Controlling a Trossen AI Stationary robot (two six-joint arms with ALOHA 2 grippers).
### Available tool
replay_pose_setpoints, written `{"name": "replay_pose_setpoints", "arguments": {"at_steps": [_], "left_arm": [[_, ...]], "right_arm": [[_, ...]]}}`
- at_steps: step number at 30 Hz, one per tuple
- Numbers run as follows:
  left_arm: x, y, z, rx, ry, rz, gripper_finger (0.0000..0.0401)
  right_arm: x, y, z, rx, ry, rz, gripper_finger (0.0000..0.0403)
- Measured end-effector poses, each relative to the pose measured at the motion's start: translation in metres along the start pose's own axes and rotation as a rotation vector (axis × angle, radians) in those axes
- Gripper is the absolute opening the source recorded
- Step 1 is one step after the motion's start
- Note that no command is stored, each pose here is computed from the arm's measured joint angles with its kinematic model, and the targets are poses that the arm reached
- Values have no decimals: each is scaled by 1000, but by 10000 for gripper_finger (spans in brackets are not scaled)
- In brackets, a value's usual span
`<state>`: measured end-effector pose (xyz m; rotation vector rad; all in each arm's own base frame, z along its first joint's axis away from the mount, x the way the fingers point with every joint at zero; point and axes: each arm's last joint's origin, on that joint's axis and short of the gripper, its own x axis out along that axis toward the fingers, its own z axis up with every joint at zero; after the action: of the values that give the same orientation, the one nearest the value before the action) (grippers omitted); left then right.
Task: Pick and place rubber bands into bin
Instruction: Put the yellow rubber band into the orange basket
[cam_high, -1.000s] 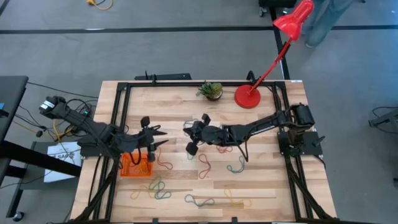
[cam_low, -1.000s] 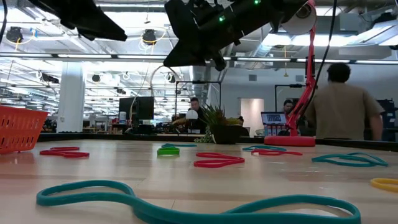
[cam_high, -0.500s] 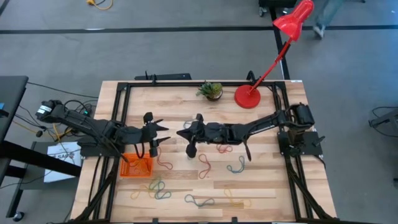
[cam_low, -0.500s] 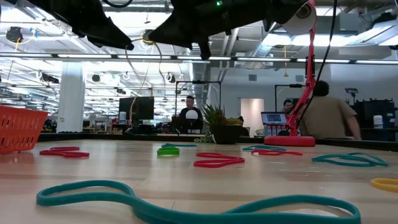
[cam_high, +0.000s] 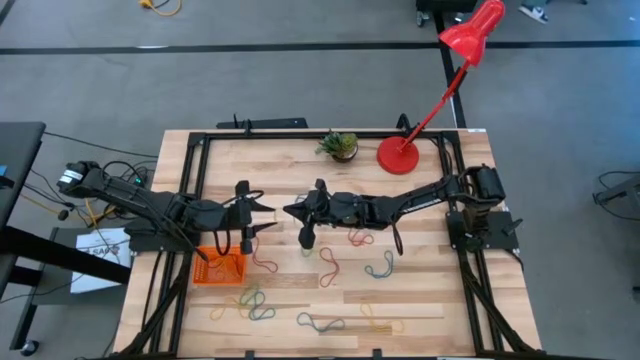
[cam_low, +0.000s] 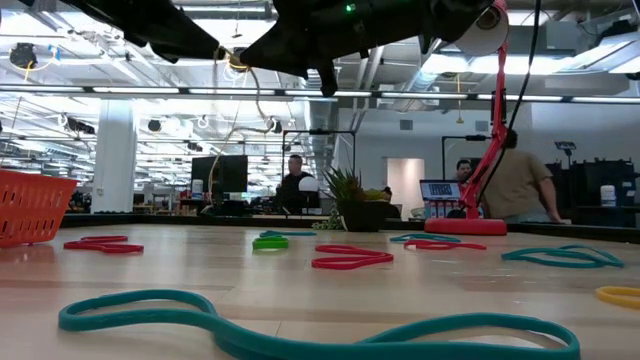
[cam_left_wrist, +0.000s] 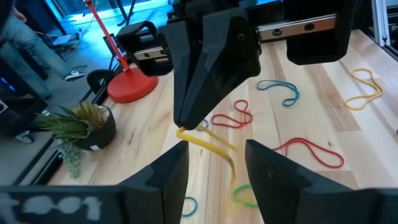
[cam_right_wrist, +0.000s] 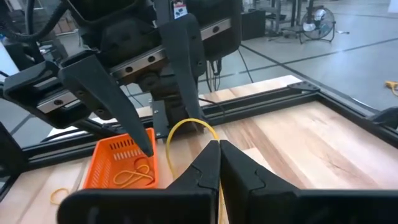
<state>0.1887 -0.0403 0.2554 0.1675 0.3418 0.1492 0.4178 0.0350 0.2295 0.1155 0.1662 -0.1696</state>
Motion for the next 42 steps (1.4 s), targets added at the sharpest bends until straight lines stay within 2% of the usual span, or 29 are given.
{"name": "replay_pose_setpoints", "arguments": {"at_steps": [12,20,27,33,38,42], "left_arm": [[2,5,0,-35,5,26,98],[5,15,-1,-77,14,75,61],[5,16,-2,-75,22,79,6],[5,15,-6,-87,55,75,2],[5,15,-11,-124,109,69,0],[4,10,-13,-164,136,-16,0]], "right_arm": [[0,1,1,-37,-6,4,0],[-1,6,2,-49,-22,64,0],[0,2,3,-47,-19,54,0],[0,2,1,-49,-8,50,5],[-1,-1,-8,-75,92,6,29],[-2,-4,-18,-52,187,-67,55]]}}
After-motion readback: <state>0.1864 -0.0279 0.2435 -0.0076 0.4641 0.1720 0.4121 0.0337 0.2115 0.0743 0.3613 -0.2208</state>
